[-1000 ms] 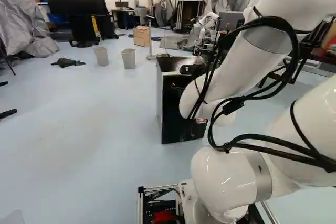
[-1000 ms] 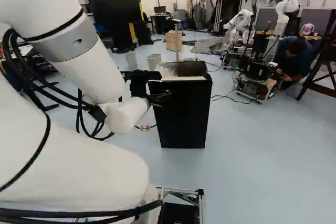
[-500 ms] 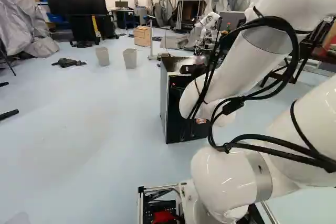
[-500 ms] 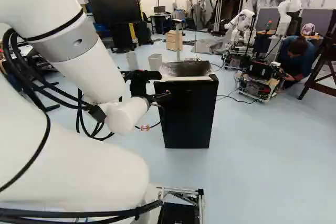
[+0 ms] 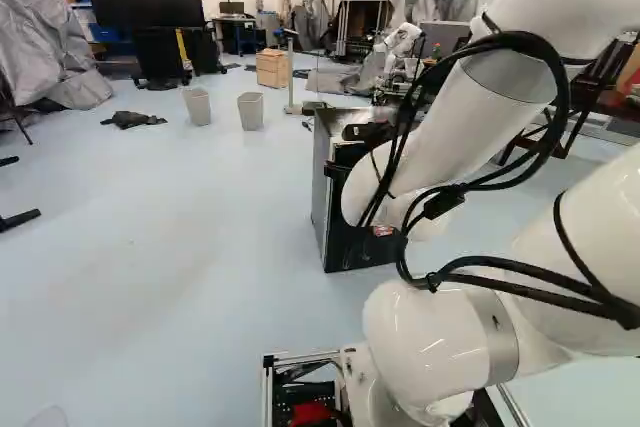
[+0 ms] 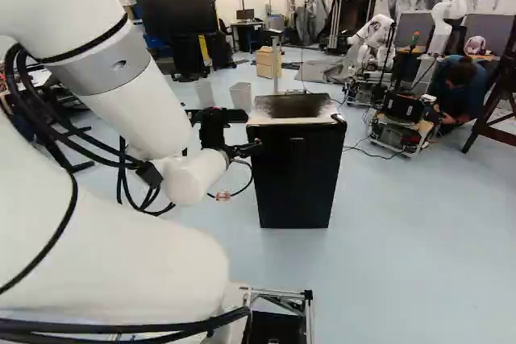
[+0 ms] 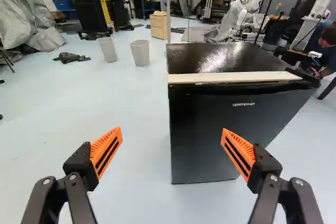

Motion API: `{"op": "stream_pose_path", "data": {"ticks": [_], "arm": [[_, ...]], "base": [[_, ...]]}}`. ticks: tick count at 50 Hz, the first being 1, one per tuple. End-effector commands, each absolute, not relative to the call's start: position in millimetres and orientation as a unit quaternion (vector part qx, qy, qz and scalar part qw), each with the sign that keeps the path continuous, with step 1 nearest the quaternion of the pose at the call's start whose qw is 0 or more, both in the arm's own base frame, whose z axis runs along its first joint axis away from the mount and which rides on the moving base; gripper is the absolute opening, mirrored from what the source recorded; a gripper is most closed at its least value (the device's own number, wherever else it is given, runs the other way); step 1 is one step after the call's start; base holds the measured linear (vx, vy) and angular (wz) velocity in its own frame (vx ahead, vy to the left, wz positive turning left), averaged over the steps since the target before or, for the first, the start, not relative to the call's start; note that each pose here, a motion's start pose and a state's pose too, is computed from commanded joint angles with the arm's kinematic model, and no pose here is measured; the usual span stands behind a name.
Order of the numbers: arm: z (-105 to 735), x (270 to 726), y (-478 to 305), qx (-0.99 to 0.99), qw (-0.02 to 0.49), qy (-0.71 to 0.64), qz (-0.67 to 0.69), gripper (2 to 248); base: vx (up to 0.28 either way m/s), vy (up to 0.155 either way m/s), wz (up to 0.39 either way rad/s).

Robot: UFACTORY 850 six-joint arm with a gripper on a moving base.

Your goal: Grab a drink from the fridge

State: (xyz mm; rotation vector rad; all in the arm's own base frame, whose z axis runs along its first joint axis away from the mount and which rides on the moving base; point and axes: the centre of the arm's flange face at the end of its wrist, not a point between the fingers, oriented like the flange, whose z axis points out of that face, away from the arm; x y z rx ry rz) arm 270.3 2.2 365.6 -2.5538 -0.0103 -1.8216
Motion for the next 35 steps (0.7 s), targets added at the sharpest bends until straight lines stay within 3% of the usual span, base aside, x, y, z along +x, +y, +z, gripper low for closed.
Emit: {"op": "stream_pose_path", "data": {"ticks": [35], "arm": [[368, 283, 18, -0.813, 0.009, 0.034, -0.581, 247]], "base": [[0.0, 0.002, 0.0]]}}
